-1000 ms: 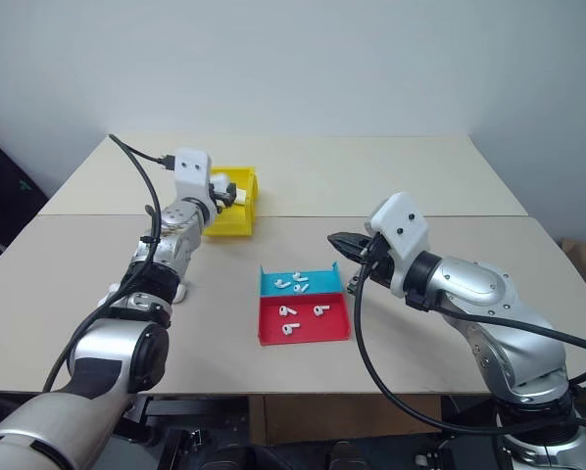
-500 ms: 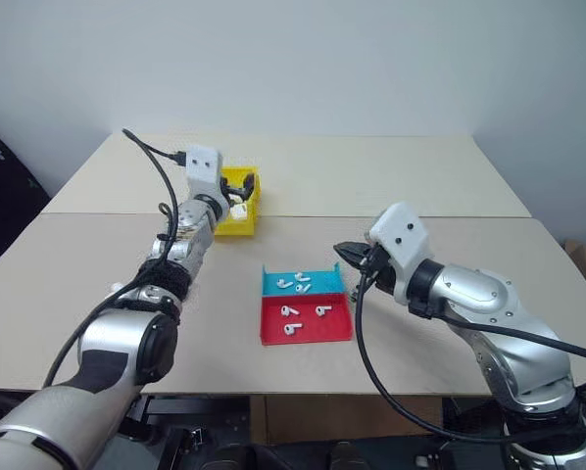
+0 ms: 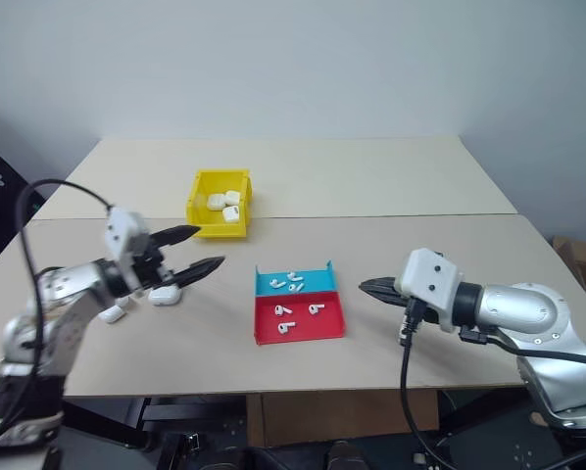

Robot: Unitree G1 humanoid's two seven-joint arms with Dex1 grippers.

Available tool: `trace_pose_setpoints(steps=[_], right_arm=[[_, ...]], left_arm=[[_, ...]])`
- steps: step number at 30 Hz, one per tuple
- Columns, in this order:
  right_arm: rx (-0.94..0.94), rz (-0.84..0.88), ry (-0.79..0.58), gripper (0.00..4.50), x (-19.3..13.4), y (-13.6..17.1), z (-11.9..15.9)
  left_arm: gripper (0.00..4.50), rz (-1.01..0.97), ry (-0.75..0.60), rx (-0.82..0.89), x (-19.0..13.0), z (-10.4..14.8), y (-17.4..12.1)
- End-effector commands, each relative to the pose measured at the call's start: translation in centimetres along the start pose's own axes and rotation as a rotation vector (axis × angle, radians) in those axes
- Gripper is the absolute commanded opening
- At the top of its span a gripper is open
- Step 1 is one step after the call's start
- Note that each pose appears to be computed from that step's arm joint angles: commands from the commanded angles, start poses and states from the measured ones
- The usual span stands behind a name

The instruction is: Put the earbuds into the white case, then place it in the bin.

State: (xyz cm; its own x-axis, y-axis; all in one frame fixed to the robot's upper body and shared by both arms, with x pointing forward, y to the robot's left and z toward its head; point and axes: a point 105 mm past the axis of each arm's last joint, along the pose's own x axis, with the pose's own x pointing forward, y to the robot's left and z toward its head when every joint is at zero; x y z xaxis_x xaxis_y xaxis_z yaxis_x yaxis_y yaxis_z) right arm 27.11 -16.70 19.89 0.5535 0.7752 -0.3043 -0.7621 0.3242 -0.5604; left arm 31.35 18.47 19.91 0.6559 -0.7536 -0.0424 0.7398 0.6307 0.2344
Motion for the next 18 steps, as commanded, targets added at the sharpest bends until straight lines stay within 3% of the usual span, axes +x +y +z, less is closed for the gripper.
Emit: trace_pose_setpoints(steps=[1, 8, 18], right_arm=[[-0.087, 0.026, -0.020, 0.00, -1.8, -1.1, 0.6], [-0.122, 0.083, 0.008, 0.00, -3.8, -2.0, 0.0], [-0.125, 0.100, 0.015, 0.00, -4.4, -2.5, 0.1]], left_arm=[[4.45, -0.043, 0.017, 0.047, -3.4, 1.5, -1.1], [4.45, -0.030, 0.143, 0.070, -7.9, 0.5, -2.5], [4.45, -0.040, 0.164, 0.073, -9.4, 0.7, -3.4]])
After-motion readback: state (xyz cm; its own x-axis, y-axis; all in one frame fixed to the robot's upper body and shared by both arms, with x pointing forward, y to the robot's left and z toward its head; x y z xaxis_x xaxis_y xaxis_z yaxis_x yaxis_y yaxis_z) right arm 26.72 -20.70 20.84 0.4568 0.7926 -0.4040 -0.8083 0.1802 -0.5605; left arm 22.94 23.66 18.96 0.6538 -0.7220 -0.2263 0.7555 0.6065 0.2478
